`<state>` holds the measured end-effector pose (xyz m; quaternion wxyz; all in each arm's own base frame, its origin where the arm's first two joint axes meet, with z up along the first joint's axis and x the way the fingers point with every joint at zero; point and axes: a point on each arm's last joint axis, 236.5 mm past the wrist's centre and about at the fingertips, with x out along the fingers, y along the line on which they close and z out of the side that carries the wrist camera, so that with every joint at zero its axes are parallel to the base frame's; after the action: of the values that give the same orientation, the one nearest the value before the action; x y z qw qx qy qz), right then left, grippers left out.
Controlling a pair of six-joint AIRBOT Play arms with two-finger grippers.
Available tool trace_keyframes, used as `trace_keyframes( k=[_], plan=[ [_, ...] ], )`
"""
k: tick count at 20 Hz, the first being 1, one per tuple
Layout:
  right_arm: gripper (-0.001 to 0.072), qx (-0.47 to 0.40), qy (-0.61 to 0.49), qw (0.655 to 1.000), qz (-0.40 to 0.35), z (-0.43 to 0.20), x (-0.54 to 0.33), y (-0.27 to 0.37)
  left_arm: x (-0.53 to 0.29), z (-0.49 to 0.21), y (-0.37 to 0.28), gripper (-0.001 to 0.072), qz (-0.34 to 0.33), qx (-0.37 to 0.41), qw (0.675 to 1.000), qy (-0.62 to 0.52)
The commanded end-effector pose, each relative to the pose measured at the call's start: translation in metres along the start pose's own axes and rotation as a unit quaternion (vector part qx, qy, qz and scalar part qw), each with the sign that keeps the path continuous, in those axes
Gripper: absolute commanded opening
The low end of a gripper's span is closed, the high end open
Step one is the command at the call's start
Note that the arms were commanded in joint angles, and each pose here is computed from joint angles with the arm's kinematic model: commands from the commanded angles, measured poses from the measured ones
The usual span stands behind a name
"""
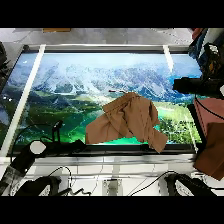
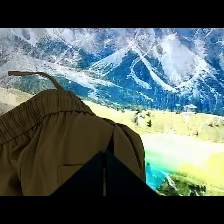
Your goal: Fold the clothes and pants, and hang the long-sleeved shirts on hangers.
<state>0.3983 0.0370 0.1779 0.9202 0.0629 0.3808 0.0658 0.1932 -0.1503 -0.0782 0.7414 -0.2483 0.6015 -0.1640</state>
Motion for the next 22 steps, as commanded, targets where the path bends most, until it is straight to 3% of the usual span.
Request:
trace_keyframes(
  k=[1,9,11,16,18,20,22],
  plan=[
    [0.0037,0.0,0.0,1.0,0.002,0.0,0.0,0.001,0.004,0.013,0.005,0.0562,0.001,0.002,0.999,-0.035],
    [0.0038,0.001,0.0,1.0,0.004,0.0,0.0,0.002,0.039,0.007,-0.007,0.0561,-0.059,-0.01,0.998,0.009],
    [0.0038,0.003,0.002,1.0,0.008,-0.001,0.0,0.004,0.045,0.006,-0.009,0.0533,-0.07,-0.01,0.997,0.016],
    [0.0037,-0.035,0.015,0.998,0.044,-0.008,0.005,0.033,0.049,0.027,-0.003,0.053,-0.063,-0.015,0.998,-0.024],
    [0.0037,-0.066,0.039,0.995,0.065,-0.021,0.014,0.056,0.049,0.028,-0.002,0.04,-0.06,-0.015,0.998,-0.028],
    [0.0037,-0.087,0.063,0.991,0.085,-0.034,0.029,0.079,0.049,0.03,-0.003,0.0411,-0.061,-0.019,0.997,-0.03],
    [0.0038,-0.1,0.083,0.987,0.098,-0.046,0.045,0.095,0.049,0.03,-0.002,0.0564,-0.061,-0.018,0.998,-0.03]
  ],
)
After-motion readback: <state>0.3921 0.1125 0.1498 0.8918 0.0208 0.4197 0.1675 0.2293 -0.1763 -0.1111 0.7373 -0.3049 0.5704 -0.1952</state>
